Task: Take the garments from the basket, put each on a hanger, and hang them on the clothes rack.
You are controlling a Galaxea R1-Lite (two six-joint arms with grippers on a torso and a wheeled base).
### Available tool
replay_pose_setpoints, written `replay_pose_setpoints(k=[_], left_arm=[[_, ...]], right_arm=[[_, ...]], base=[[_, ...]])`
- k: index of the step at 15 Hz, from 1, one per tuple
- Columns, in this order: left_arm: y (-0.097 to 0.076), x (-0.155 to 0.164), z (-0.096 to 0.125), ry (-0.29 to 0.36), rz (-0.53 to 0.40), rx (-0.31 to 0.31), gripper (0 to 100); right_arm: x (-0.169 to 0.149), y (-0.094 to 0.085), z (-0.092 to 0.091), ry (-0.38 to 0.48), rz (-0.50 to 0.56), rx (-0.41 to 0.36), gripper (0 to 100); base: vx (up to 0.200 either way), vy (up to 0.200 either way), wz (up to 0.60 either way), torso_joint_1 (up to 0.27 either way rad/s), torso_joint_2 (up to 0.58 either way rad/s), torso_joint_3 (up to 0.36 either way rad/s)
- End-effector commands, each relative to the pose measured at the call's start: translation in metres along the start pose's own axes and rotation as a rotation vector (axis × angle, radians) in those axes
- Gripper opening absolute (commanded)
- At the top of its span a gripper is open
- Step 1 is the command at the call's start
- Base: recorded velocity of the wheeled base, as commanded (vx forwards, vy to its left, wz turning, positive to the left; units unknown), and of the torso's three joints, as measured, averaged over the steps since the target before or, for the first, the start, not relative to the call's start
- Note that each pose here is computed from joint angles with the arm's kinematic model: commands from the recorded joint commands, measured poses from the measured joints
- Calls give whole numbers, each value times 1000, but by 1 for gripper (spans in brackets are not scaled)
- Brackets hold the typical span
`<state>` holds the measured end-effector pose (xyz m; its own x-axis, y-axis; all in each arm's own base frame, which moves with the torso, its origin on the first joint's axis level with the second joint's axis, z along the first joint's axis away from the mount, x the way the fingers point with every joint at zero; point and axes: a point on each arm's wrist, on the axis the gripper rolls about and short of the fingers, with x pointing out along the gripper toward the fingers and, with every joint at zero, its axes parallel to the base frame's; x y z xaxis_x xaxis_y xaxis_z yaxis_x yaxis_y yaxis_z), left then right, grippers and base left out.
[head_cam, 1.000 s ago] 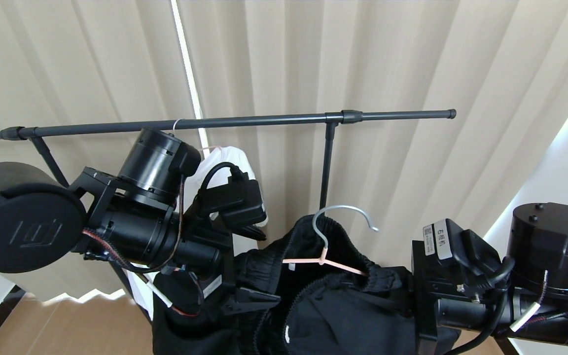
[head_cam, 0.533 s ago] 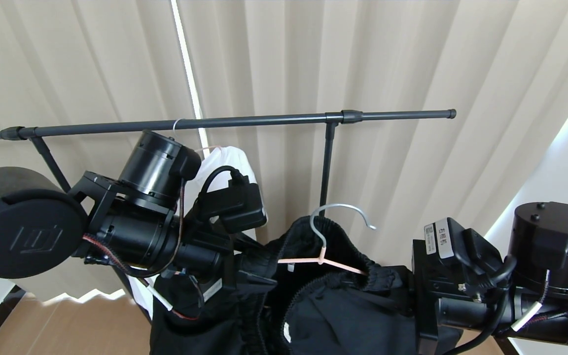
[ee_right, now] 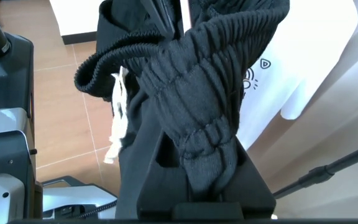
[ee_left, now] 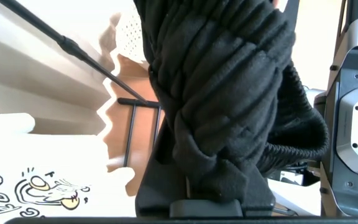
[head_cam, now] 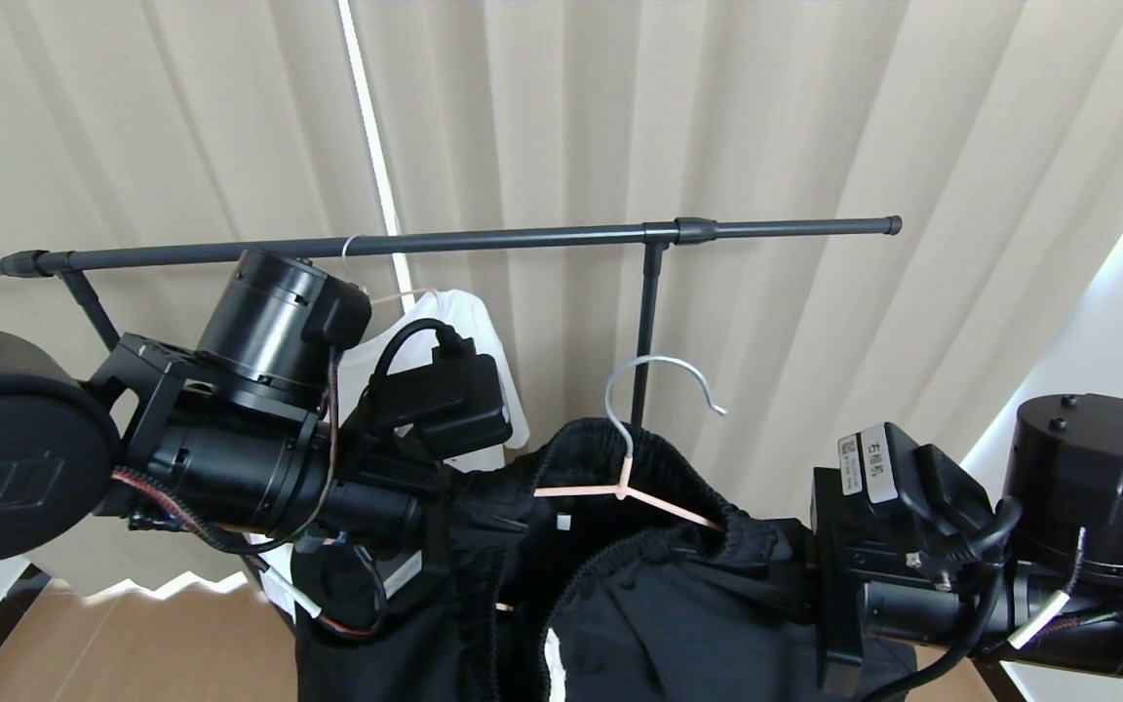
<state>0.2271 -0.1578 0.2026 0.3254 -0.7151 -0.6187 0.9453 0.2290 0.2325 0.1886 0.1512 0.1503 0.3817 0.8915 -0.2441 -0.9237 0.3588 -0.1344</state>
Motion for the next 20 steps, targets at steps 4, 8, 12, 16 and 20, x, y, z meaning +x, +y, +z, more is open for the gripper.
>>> replay_pose_setpoints(k=[4,8,12,16,20], left_arm=[[-8,-15,1,1,44,8,0],[-7,-16,1,15,70,-3,0],[-7,-18,-1,-22,121,-33,0],[-9,-22,-3,-60,214,-66,0],[-13,-38,1,-102,243,-93,0]], right_arm=[[5,-3,-1,11,-3,8,0],[1,-7,-1,8,-26,11,100],[-10,-22,-2,2,-92,18,100],[-17,-32,-2,-9,-116,21,100],[-27,-47,-9,-12,-116,10,100]], base=[[0,0,0,0,0,0],[0,0,0,0,0,0],[0,0,0,0,0,0],[0,0,0,0,0,0],[0,0,0,0,0,0]])
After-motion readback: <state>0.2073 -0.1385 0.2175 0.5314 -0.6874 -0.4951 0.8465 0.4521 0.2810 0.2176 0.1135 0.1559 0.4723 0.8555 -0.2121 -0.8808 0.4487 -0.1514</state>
